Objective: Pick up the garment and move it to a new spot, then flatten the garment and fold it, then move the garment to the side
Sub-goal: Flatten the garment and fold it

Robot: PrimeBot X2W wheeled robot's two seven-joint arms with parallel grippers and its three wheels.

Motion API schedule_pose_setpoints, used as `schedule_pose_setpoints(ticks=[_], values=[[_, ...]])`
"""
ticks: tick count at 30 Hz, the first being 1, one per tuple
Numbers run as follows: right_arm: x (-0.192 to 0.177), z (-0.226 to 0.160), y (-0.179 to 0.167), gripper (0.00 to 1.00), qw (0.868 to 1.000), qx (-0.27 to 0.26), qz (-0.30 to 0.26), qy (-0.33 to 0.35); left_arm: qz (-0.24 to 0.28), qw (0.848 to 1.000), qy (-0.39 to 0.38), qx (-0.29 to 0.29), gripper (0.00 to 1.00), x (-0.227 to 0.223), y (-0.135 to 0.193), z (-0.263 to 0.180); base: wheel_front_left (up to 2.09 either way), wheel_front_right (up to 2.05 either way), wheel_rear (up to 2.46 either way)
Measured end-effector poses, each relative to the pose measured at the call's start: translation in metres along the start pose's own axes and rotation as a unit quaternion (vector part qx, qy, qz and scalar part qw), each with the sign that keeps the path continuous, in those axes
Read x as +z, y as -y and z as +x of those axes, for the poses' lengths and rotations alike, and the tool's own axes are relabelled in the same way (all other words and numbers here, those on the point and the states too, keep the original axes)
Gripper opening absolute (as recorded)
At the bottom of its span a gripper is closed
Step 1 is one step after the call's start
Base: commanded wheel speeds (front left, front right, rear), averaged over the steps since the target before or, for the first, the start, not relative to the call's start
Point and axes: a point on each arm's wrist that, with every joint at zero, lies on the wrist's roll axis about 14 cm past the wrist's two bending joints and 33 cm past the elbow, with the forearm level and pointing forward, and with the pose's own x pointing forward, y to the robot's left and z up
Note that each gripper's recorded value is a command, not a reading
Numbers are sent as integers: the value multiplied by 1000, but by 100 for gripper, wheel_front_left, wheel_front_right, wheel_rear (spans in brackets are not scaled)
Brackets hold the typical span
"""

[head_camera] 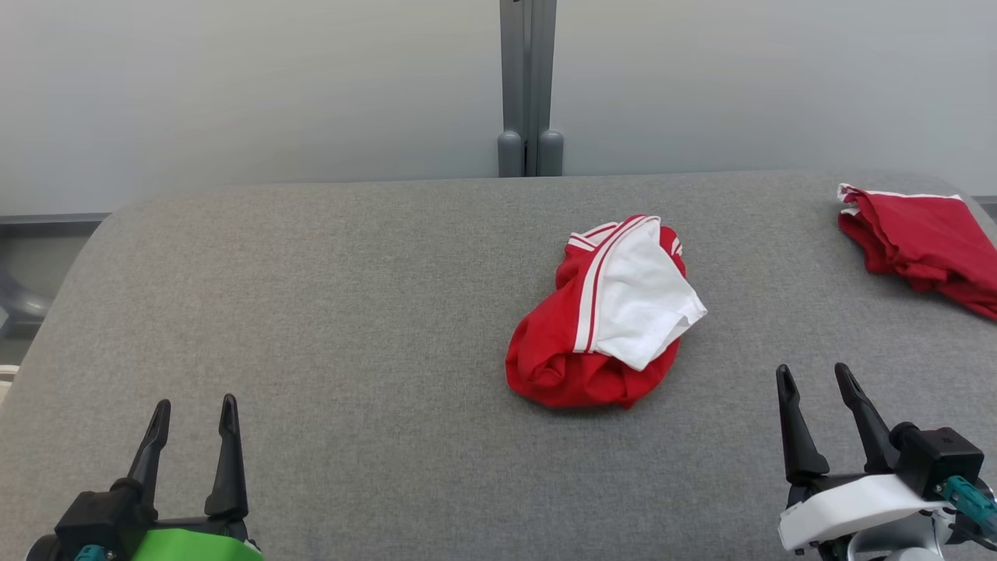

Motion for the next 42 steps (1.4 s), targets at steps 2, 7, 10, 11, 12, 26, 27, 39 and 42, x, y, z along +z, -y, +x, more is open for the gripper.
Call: schedule_pose_setpoints(ticks=[2,7,10,11,12,26,27,39,42], values=[[0,0,0,100,1000,0,0,0,0,1000,0,1,100,0,-1,0,0,0,0],[0,0,0,100,1000,0,0,0,0,1000,-1,2,100,-1,-2,-1,0,0,0],[0,-1,0,100,1000,0,0,-1,-1,1000,-1,2,100,-1,-2,-1,0,0,0],[0,-1,0,100,1000,0,0,-1,-1,1000,-1,2,100,-1,-2,-1,0,0,0],[0,-1,0,100,1000,0,0,-1,-2,1000,-1,2,100,-1,-2,-1,0,0,0],[-3,1,-5,100,1000,7,1,-5,0,1000,1,5,100,0,-3,-3,0,0,0],[-3,3,-6,100,1000,10,1,-5,0,1000,2,6,100,0,-3,-3,0,0,0],[37,71,-43,100,994,91,-38,43,-1,1000,-10,9,100,-8,-2,-5,0,0,0],[46,95,-51,100,991,110,-54,47,-5,1000,-16,13,100,-12,-2,-5,0,0,0]])
